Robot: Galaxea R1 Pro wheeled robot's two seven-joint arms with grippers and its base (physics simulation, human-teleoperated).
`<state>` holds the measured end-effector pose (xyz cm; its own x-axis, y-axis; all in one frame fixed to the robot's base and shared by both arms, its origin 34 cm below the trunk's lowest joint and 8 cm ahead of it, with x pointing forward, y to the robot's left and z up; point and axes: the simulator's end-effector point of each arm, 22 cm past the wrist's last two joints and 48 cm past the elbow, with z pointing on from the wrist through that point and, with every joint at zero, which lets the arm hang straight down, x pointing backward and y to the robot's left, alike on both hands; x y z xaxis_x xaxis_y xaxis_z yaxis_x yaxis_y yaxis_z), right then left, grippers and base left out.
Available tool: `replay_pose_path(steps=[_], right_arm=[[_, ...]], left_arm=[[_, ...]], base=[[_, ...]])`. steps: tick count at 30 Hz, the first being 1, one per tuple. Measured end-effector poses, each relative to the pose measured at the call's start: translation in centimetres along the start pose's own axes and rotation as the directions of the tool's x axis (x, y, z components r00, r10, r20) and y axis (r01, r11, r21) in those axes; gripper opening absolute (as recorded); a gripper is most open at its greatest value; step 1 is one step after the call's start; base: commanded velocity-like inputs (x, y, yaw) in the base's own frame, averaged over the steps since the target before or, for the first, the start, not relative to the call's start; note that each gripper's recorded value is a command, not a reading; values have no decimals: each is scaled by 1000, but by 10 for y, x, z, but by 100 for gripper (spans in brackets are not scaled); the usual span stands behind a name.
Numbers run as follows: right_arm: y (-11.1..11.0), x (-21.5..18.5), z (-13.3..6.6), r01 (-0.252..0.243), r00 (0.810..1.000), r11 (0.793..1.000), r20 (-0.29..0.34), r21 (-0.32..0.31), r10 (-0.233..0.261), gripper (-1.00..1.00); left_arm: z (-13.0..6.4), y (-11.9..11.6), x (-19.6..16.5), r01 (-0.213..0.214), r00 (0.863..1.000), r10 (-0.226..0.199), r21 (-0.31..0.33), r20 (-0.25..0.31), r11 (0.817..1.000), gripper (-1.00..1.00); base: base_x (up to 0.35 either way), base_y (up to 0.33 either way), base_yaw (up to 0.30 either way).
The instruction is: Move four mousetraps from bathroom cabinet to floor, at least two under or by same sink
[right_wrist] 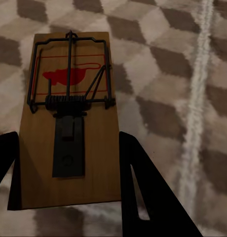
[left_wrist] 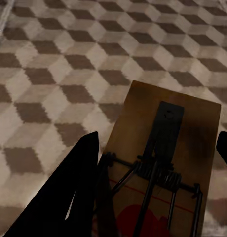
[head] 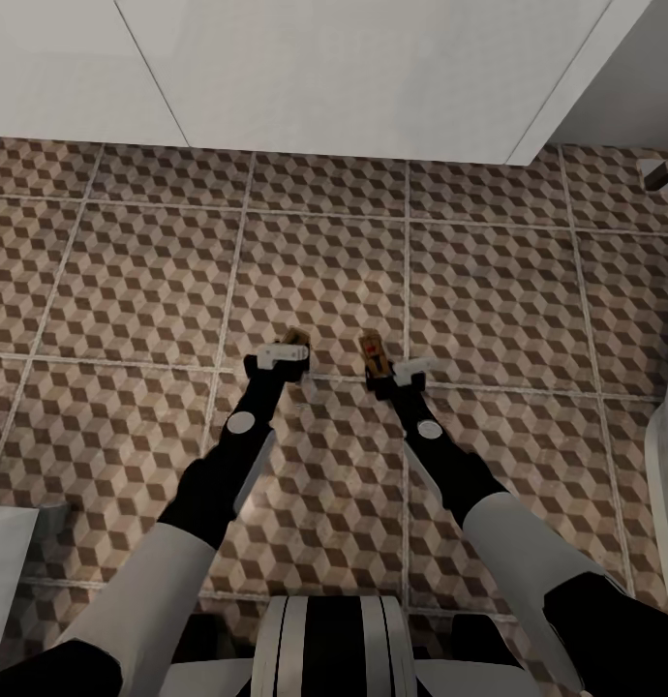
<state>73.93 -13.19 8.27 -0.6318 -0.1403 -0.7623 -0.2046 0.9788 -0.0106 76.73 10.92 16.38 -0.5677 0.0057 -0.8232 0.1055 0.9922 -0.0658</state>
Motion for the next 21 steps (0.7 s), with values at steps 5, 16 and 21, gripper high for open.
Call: replay_pose_path(steps=[5, 16, 21], right_arm=[[3, -13, 3, 12, 998, 1000, -68, -1, -12, -100], [3, -42, 2, 44, 979, 999, -201, -9, -44, -100], [-5, -77, 12, 64, 978, 998, -201, 0, -63, -100]], left_arm=[[-4, 2, 4, -18, 988, 18, -2, -151, 1000, -100], [-3, 13, -2, -73, 940, 59, -29, -336, 997, -100], [21, 36, 1, -148, 904, 98, -89, -416, 985, -100]], base=[[0, 0, 0], [0, 0, 0], [0, 0, 0]])
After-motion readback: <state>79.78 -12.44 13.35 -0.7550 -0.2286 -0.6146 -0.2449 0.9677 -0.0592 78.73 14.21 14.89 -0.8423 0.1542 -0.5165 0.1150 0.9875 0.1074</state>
